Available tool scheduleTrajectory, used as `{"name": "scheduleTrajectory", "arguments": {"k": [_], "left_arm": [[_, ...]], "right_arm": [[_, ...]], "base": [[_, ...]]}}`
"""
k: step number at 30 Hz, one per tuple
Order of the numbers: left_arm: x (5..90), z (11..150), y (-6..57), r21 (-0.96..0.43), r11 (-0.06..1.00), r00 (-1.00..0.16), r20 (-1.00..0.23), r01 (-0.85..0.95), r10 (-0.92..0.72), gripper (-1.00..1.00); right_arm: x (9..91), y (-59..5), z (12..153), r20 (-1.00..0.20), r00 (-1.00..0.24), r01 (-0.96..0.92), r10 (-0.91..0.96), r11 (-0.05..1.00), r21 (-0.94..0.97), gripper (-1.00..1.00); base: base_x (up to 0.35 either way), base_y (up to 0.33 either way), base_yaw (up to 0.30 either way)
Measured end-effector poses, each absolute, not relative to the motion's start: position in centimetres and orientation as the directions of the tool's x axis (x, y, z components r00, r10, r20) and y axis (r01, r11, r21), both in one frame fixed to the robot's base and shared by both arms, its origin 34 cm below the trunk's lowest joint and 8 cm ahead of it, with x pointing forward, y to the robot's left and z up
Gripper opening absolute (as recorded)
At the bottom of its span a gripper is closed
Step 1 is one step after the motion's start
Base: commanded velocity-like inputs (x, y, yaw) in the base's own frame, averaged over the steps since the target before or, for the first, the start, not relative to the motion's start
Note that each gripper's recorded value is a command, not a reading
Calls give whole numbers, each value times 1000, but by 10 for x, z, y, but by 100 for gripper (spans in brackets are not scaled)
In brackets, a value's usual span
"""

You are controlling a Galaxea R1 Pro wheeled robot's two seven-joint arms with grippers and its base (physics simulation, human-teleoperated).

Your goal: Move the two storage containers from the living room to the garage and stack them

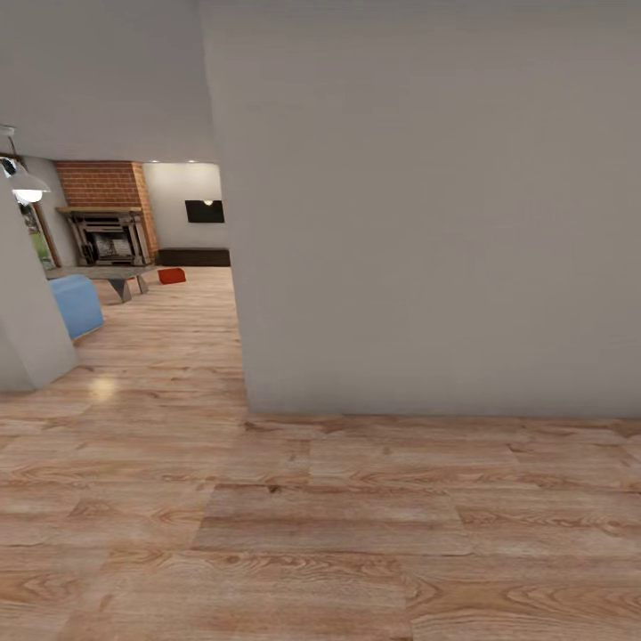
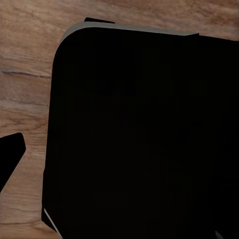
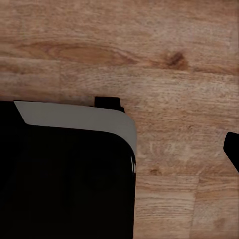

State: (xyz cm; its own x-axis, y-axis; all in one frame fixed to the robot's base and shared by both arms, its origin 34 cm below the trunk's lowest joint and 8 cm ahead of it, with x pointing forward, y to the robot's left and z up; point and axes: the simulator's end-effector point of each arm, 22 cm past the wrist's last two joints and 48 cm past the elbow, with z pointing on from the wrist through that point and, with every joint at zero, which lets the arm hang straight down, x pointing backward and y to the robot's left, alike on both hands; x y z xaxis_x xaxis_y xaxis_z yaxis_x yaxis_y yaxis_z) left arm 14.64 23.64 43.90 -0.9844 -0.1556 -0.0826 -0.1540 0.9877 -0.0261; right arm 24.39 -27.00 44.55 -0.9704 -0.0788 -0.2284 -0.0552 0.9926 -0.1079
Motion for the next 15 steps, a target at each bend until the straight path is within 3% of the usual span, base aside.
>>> {"name": "scheduleTrajectory", "arguments": {"k": [7, 15], "left_arm": [[146, 439, 236, -26, 988, -984, -82, -154, -156, 100], [146, 439, 236, -26, 988, -984, -82, -155, -157, 100]], "right_arm": [[244, -264, 445, -228, -970, -65, -87, 993, -101, 100], [244, -264, 445, -229, -969, -68, -90, 993, -101, 100]], "base": [[3, 0, 21], [5, 0, 246]]}}
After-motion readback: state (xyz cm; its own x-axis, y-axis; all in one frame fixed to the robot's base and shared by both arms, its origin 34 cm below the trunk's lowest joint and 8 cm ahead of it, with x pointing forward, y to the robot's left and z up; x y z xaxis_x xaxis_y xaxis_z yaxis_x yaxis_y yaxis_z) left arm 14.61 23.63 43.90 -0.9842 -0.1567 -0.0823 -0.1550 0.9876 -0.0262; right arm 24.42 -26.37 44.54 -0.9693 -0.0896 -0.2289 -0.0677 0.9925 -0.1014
